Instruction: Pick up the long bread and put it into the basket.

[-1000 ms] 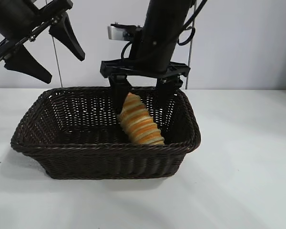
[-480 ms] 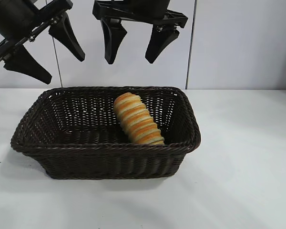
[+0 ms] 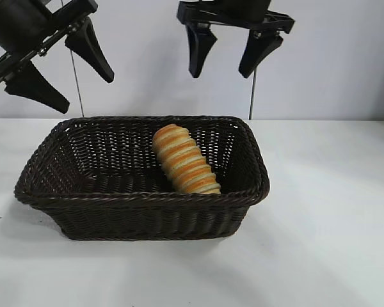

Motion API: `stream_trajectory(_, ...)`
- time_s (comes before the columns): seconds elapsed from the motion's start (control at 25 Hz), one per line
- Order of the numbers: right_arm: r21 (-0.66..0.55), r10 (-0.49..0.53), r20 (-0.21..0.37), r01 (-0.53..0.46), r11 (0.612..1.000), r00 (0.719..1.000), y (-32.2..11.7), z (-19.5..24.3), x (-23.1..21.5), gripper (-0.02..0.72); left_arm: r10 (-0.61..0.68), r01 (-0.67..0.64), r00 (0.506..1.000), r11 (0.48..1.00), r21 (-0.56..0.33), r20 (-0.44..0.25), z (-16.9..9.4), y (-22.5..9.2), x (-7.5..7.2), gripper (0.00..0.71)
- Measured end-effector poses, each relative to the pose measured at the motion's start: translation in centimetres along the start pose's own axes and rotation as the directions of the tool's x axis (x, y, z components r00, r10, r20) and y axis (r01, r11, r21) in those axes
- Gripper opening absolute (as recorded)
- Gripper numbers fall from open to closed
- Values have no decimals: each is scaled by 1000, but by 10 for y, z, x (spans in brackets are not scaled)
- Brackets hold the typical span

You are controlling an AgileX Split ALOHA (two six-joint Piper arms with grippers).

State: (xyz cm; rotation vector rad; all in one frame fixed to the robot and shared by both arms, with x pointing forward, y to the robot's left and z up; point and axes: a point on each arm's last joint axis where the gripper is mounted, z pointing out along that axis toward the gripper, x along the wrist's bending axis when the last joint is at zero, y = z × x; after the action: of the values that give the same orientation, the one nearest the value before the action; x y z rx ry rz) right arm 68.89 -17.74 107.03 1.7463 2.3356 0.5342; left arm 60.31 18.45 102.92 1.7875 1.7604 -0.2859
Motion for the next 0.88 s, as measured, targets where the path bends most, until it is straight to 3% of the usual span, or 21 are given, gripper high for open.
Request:
stream_trajectory(0.24, -4, 45, 18, -45, 999, 999, -1, -2, -23, 611, 11, -11, 1000, 1000, 2, -15, 0, 0, 1, 550)
stream_trajectory(0.48, -9, 64, -30, -65, 998, 997, -2, -7, -19, 611, 13, -13, 1000, 1000, 8, -17, 0, -1, 2, 550)
stream_trajectory(0.88, 23, 58, -32, -57, 998, 998, -34, -39, -13, 611, 13, -13, 1000, 1000, 11, -16, 0, -1, 1, 550)
